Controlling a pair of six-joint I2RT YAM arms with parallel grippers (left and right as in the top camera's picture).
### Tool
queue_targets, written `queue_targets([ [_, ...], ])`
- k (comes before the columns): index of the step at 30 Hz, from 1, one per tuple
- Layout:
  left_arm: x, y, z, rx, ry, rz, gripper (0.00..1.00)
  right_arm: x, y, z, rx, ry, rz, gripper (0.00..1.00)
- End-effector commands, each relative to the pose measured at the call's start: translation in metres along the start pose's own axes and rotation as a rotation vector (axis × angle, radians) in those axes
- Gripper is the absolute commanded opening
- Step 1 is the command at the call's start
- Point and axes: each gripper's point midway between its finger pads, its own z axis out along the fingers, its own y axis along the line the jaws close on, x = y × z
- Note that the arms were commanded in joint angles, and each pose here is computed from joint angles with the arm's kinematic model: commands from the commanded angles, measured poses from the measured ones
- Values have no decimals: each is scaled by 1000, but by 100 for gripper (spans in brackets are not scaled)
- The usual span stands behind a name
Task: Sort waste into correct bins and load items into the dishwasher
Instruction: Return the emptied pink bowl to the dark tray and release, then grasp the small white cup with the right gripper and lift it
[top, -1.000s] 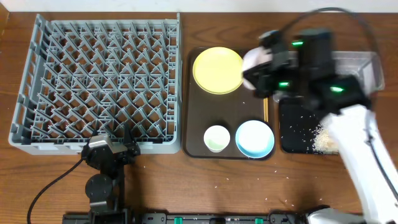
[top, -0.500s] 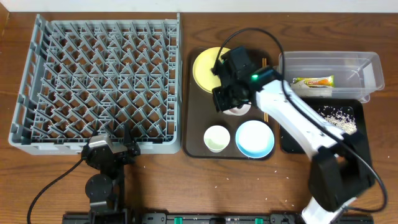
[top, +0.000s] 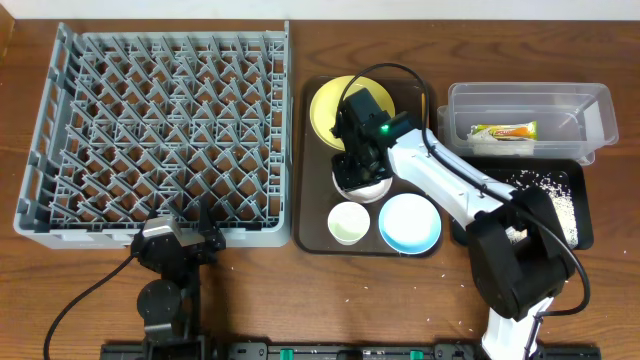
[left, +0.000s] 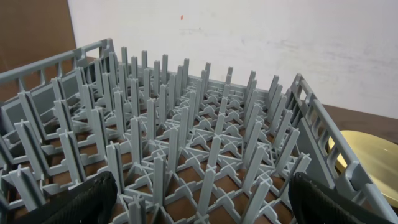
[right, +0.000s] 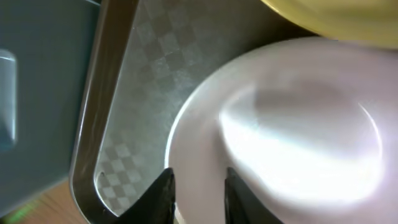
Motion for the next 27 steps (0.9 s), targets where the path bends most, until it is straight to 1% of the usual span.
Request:
queue_targets([
  [1, 17, 5, 1, -21, 49, 8, 89, -10, 10, -13, -11, -38, -12, 28],
  [3, 17, 5, 1, -21, 49, 8, 89, -16, 15, -27, -18, -62, -17, 31],
  [8, 17, 5, 1, -21, 49, 8, 89, -27, 25, -80, -27, -118, -43, 51],
  [10, 17, 5, 1, -21, 49, 8, 89, -27, 27, -98, -19, -136, -54, 56],
  [13, 17, 5, 1, -21, 49, 8, 89, -21, 26, -116, 1, -146, -60, 56],
  [17, 17, 5, 1, -21, 49, 8, 89, -1, 23, -117, 22, -76, -43, 54],
  [21, 17, 5, 1, -21, 49, 8, 89, 27, 16, -101, 47, 29, -19, 54],
  [27, 17, 5, 1, -21, 49, 8, 89, 62, 11, -66, 74, 128, 41, 52],
])
